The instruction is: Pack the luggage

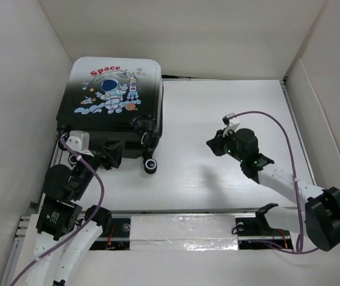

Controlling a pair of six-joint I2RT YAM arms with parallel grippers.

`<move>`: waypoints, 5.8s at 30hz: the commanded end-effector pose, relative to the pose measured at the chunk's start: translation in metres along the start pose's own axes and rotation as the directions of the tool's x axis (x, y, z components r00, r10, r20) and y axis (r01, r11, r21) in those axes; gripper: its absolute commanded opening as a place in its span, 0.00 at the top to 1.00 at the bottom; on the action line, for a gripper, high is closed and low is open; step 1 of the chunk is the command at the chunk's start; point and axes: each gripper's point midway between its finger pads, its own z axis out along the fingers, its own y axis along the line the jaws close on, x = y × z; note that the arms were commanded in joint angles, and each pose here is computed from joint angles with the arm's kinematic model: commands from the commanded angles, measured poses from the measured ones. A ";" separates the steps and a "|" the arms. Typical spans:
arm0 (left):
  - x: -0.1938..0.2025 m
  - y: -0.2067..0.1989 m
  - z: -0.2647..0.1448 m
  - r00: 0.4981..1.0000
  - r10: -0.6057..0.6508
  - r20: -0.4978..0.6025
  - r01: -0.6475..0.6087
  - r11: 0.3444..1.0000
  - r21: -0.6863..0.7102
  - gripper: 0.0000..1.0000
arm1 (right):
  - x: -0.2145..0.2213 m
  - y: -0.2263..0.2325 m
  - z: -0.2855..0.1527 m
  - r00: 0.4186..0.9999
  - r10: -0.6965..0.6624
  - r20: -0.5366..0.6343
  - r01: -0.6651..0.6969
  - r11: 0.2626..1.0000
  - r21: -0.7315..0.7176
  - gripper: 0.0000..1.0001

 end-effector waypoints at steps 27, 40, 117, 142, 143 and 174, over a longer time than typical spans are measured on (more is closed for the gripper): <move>-0.100 0.388 0.151 0.966 -0.243 0.087 0.187 0.428 -0.884 1.00 | -0.052 0.033 -0.003 0.983 -0.105 0.148 0.109 0.994 -0.021 1.00; 0.075 0.438 0.193 0.860 -0.451 -0.240 -0.006 0.461 -0.887 1.00 | -0.085 0.067 0.028 0.978 -0.068 0.195 0.082 0.994 -0.066 0.84; 0.057 0.230 0.344 0.807 -0.504 -0.307 0.374 0.839 -0.394 1.00 | -0.005 -0.028 -0.075 0.992 0.071 0.101 -0.085 0.985 0.149 0.98; 0.193 0.065 0.155 0.741 -0.654 -0.150 0.607 0.748 -0.268 1.00 | -0.131 0.021 0.118 0.998 0.003 0.067 0.002 0.998 -0.066 0.98; 0.192 0.068 0.149 0.747 -0.652 -0.127 0.604 0.747 -0.279 1.00 | -0.166 0.038 0.125 0.993 -0.018 0.118 0.031 0.994 -0.109 0.98; 0.162 0.052 0.147 0.782 -0.622 -0.036 0.599 0.767 -0.229 0.69 | -0.094 0.034 -0.073 0.955 0.015 0.296 -0.010 1.000 -0.019 0.97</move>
